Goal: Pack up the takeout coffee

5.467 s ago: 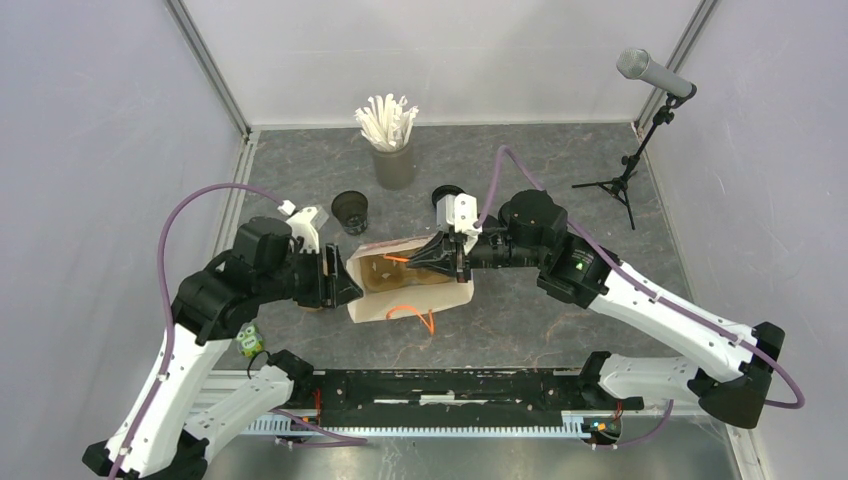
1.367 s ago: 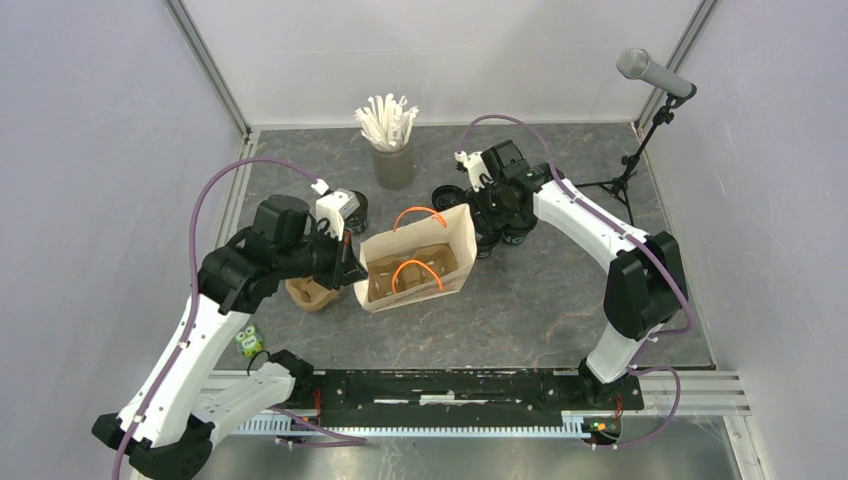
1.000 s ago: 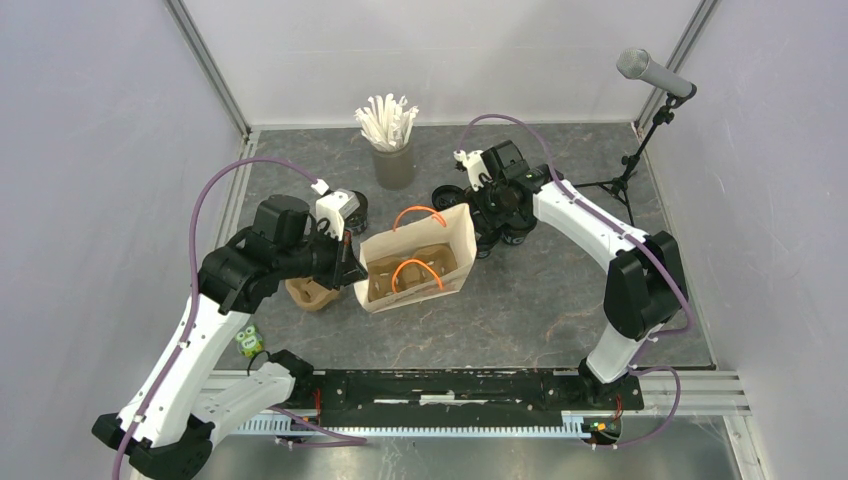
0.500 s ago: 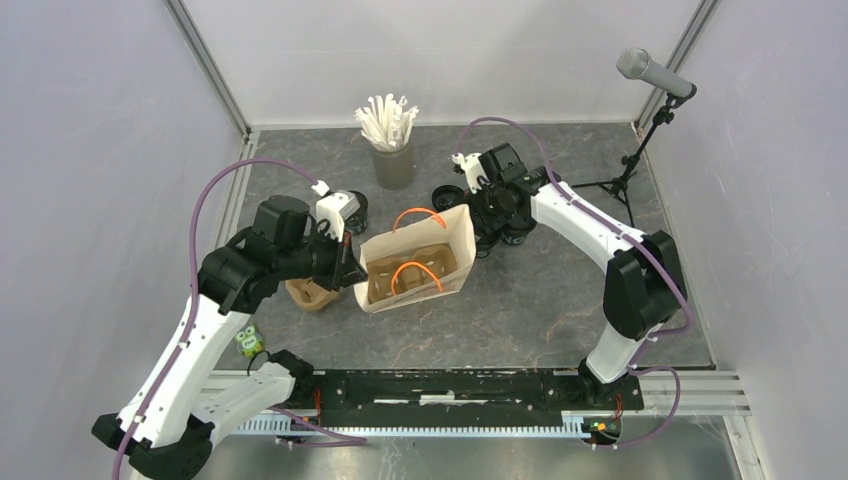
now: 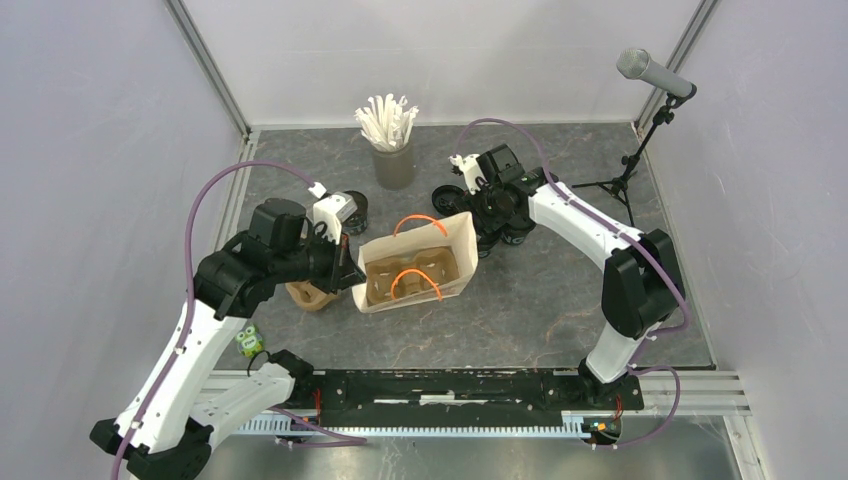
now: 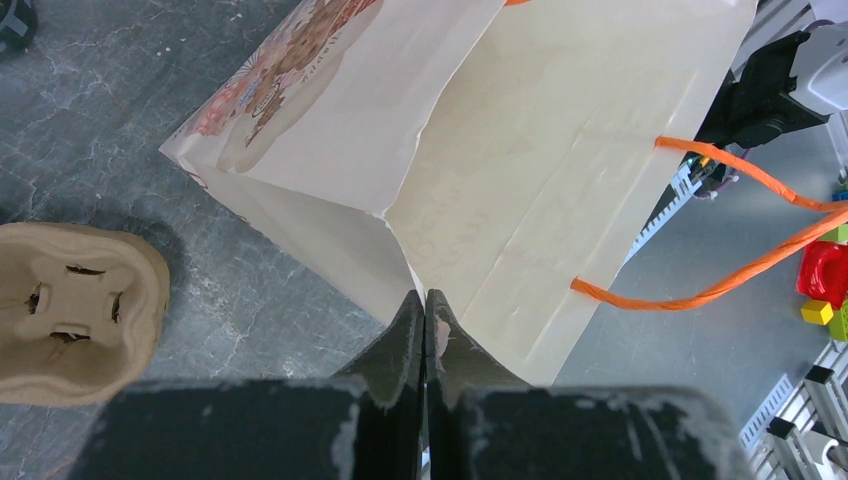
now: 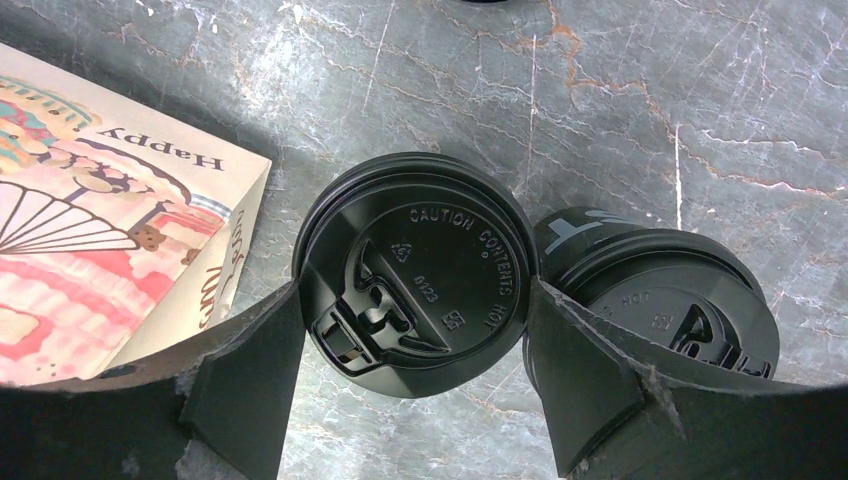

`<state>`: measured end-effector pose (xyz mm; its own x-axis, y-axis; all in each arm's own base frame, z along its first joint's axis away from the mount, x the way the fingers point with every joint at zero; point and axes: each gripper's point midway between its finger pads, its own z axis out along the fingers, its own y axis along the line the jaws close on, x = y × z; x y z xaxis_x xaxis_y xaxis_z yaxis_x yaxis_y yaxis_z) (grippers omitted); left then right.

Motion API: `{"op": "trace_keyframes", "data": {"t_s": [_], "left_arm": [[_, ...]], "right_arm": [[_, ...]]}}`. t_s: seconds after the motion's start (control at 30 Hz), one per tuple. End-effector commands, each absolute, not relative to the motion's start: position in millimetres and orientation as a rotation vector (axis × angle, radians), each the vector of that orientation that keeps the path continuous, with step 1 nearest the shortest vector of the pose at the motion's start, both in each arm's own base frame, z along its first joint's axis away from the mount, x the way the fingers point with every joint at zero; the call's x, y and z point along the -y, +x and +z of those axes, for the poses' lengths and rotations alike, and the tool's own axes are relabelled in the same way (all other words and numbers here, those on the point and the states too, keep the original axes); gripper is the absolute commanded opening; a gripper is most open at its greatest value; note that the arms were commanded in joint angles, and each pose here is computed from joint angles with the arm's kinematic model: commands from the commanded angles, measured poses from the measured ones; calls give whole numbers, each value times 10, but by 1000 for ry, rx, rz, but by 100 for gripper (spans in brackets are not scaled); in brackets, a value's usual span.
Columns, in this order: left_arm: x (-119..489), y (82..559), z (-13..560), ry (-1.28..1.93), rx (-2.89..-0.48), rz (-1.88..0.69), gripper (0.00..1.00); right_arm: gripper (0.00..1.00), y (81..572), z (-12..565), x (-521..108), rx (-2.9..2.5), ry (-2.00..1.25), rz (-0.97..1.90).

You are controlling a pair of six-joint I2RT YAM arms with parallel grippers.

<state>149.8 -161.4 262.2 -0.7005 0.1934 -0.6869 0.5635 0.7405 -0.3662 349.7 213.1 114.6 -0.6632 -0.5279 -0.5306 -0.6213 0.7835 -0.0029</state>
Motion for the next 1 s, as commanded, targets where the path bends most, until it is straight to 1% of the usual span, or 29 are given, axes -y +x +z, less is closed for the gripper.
{"op": "trace_keyframes", "data": {"t_s": [0.0,0.13,0.3,0.43,0.57,0.63,0.77,0.83,0.87,0.9,0.97], "left_arm": [[1633,1498,2686,593,-2259,-776,2],[1640,1504,2670,574,-2274,-780,3],[1632,1560,2671,524,-2285,-764,7],[1647,1577,2655,534,-2285,-766,7],[1670,1611,2611,551,-2295,-763,7],[1696,1637,2609,546,-2311,-770,9],[1733,1715,2661,520,-2319,-772,11],[1727,1789,2681,486,-2327,-746,15],[1711,1837,2693,453,-2335,-723,20],[1683,1891,2700,418,-2345,-691,23],[1633,1975,2751,369,-2355,-635,26]], "right_arm": [[79,3500,1208,-2130,-2436,-860,230],[77,3477,1473,-2095,-2383,-835,230],[74,3460,1845,-1941,-2311,-762,164],[73,3428,2138,-1808,-2260,-723,109],[73,3340,2568,-1782,-2151,-738,138],[73,3289,2804,-1744,-2091,-741,138],[73,3176,3319,-1660,-1967,-733,137],[73,3115,3551,-1649,-1900,-729,155],[72,3085,3644,-1646,-1872,-725,165],[72,3047,3738,-1653,-1840,-725,180],[71,2994,3901,-1652,-1786,-717,200]]}}
